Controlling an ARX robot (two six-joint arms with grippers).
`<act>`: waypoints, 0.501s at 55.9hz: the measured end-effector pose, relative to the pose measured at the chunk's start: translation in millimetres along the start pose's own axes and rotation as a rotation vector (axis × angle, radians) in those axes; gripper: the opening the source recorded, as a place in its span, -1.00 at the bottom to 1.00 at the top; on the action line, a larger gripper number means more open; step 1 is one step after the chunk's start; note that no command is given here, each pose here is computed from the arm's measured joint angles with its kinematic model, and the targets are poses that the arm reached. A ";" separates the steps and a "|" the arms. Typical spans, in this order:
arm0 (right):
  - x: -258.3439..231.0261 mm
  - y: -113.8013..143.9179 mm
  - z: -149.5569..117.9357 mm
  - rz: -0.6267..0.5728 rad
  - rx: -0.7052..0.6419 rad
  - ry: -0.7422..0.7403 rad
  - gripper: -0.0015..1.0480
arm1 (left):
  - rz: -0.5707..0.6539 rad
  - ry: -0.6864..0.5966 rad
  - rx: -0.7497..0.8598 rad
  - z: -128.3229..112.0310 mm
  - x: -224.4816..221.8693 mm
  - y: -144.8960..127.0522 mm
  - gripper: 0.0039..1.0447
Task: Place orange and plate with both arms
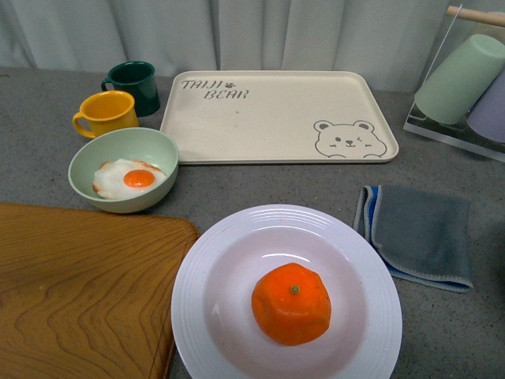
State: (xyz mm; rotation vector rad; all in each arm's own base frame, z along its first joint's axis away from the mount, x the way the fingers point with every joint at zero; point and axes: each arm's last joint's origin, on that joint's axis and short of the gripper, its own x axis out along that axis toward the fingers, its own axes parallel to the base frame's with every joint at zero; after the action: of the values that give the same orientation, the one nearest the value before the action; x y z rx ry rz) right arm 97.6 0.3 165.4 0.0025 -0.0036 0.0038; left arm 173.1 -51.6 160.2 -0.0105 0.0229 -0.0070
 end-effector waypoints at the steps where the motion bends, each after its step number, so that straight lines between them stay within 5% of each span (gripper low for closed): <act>1: 0.0 0.0 0.0 0.000 0.000 0.000 0.82 | -0.001 0.000 0.001 0.0 -1.9 2.3 -0.88; 28: 0.0 0.0 0.0 0.000 0.000 0.000 0.82 | -0.001 -0.022 0.003 6.2 -33.6 35.7 -0.93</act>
State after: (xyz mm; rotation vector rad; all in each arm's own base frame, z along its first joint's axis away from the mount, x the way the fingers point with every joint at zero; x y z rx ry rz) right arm 97.6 0.3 165.4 0.0025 -0.0036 0.0038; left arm 139.9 -15.6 166.7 -0.0077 0.0006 -0.0076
